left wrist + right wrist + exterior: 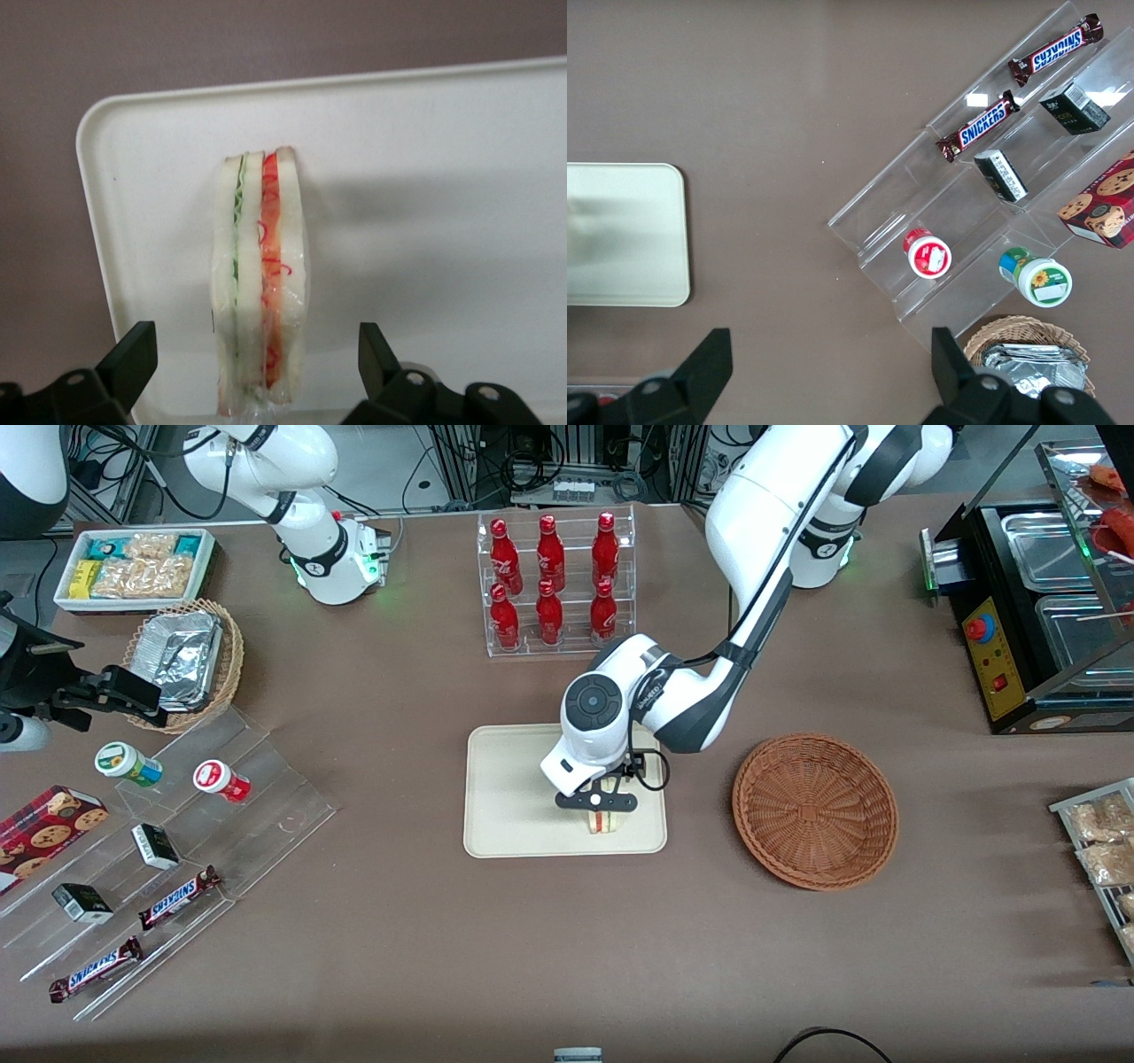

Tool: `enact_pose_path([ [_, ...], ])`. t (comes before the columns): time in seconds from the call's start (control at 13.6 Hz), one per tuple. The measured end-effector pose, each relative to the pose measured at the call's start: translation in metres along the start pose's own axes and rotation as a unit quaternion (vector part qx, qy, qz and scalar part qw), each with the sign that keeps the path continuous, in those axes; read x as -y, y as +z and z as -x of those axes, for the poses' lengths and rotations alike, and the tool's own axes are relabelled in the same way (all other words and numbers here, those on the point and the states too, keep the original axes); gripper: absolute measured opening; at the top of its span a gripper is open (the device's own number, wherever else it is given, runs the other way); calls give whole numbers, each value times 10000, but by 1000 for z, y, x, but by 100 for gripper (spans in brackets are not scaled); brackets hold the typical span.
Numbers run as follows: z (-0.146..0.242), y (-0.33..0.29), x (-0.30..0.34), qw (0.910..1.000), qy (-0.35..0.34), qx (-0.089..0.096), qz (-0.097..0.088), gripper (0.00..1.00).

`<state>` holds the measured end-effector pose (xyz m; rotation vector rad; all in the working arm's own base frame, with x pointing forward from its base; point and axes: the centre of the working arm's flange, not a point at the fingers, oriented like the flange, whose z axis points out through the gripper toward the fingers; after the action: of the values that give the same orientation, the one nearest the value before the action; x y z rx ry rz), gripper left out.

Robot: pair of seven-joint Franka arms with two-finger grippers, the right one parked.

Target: Place sandwich from basket to tray

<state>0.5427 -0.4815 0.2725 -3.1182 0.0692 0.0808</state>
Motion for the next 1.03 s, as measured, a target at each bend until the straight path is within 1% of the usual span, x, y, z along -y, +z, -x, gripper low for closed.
enact_pose_path([
  [0.44, -14, -63, 8, 9987, -150, -423, 248, 100],
  [0.59, -23, -87, 24, 9977, -292, -541, 283, 100],
  [0.81, -37, -112, 65, 9971, -601, -476, 26, 100],
  [0.95, -49, -128, 94, 9953, -824, -505, -34, 100],
  [1.03, -54, -136, 111, 9943, -953, -465, -73, 100],
])
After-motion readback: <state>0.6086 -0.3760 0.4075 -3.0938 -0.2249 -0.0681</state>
